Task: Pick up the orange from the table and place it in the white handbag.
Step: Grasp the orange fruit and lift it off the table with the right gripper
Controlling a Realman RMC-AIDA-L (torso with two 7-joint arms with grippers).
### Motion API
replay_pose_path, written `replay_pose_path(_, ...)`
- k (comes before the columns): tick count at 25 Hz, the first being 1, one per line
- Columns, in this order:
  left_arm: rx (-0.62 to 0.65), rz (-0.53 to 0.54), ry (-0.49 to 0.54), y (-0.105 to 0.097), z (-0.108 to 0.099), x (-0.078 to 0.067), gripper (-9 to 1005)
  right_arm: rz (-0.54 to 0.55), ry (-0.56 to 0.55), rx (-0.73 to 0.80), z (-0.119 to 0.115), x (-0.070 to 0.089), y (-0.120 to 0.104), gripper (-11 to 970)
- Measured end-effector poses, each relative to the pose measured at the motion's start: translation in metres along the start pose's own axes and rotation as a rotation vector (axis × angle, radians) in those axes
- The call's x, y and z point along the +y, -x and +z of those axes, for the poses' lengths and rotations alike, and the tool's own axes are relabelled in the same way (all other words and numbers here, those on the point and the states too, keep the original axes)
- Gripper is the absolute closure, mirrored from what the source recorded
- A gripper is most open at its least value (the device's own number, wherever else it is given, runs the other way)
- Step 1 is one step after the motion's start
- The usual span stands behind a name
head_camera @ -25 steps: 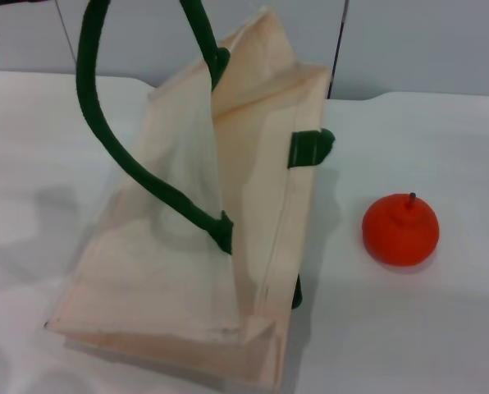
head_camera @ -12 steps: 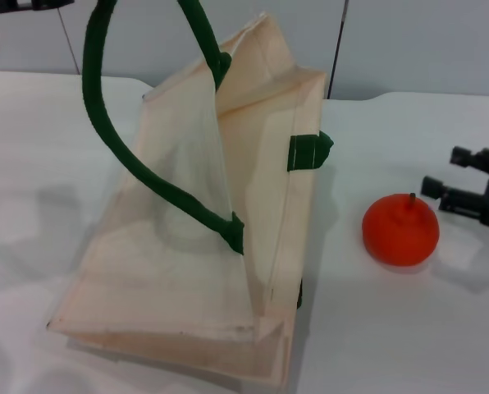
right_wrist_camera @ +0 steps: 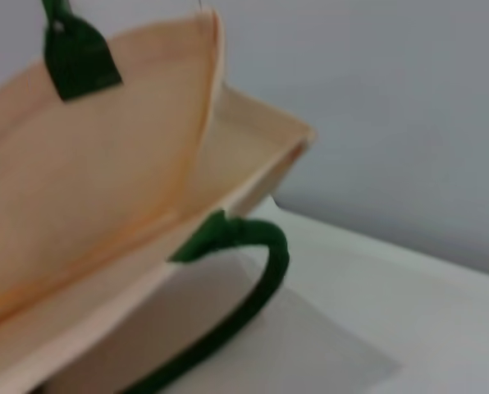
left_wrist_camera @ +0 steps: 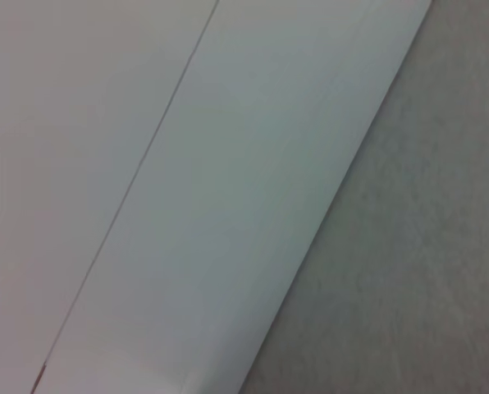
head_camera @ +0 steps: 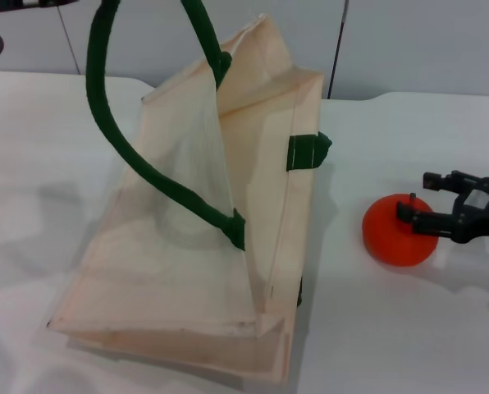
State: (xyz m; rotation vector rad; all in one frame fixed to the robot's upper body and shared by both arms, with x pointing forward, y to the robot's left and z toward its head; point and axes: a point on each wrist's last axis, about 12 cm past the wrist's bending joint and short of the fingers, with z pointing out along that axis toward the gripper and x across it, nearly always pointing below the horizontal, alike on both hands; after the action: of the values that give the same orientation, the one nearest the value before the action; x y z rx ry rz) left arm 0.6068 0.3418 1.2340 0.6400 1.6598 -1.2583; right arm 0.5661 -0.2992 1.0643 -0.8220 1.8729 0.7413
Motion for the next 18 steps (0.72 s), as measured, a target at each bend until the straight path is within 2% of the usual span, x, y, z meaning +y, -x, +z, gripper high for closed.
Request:
replay_pose_path(5,0.0,-0.001,-0.001,0.0,0.0,0.0,859,-0.003,0.005,0.08,0.008,0.0,-0.003,184)
replay_pose_path(18,-0.001,-0.004,0.004,-0.001,0.0,0.0,859,-0.041,0.037,0.152,0.016,0.002,-0.005,228)
